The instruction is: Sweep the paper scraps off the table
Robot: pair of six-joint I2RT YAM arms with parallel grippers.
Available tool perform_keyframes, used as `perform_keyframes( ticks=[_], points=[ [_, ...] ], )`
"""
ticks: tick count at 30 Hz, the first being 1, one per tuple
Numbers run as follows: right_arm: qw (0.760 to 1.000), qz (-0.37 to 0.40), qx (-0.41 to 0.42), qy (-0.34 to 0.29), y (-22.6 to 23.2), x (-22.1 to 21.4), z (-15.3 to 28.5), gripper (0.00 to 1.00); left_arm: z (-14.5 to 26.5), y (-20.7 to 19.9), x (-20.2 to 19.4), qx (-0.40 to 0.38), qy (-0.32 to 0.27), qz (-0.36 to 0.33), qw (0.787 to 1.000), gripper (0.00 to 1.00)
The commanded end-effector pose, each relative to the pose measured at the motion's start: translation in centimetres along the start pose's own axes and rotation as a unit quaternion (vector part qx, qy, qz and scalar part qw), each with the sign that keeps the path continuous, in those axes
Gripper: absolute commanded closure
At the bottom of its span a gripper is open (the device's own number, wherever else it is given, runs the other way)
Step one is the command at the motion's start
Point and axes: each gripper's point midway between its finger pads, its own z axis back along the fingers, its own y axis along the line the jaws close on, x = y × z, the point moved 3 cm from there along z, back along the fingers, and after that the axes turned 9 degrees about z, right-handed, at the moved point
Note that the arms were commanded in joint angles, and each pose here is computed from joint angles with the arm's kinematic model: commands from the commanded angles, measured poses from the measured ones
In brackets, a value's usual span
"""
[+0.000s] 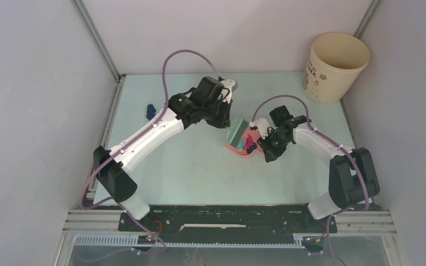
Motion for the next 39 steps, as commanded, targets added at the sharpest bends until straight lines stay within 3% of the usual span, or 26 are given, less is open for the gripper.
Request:
perform_keyframes(
  ticks=[1, 9, 13, 20, 30, 39],
  points=[
    [0.997, 0.015, -0.019, -0.076, -0.6, 1.8, 2.5, 1.00, 5.2, -1.5, 2.9, -0.018, -0.074, -0.006, 0.997, 0.98],
    [0.989, 0.025, -0.040, -0.140, -0.3, 3.3, 5.3, 1.00, 8.6, -1.5, 4.0, -0.013, -0.127, -0.002, 0.992, 0.98],
    [0.987, 0.030, -0.059, -0.145, -0.4, 3.2, 6.4, 1.00, 11.7, -2.1, 4.0, -0.036, -0.168, 0.002, 0.985, 0.98],
    [0.988, 0.020, -0.070, -0.136, -0.7, 1.8, 7.5, 1.00, 14.4, 0.2, 3.3, 0.001, -0.241, 0.008, 0.971, 0.96],
    [0.980, -0.016, -0.133, -0.145, -2.4, 0.8, 12.6, 1.00, 8.6, 4.3, -3.4, 0.039, -0.183, 0.016, 0.982, 0.95],
    [0.957, -0.076, -0.229, -0.160, -7.8, 0.2, 19.6, 1.00, 5.6, 3.4, -7.4, -0.032, -0.123, 0.033, 0.991, 0.95]
  ],
)
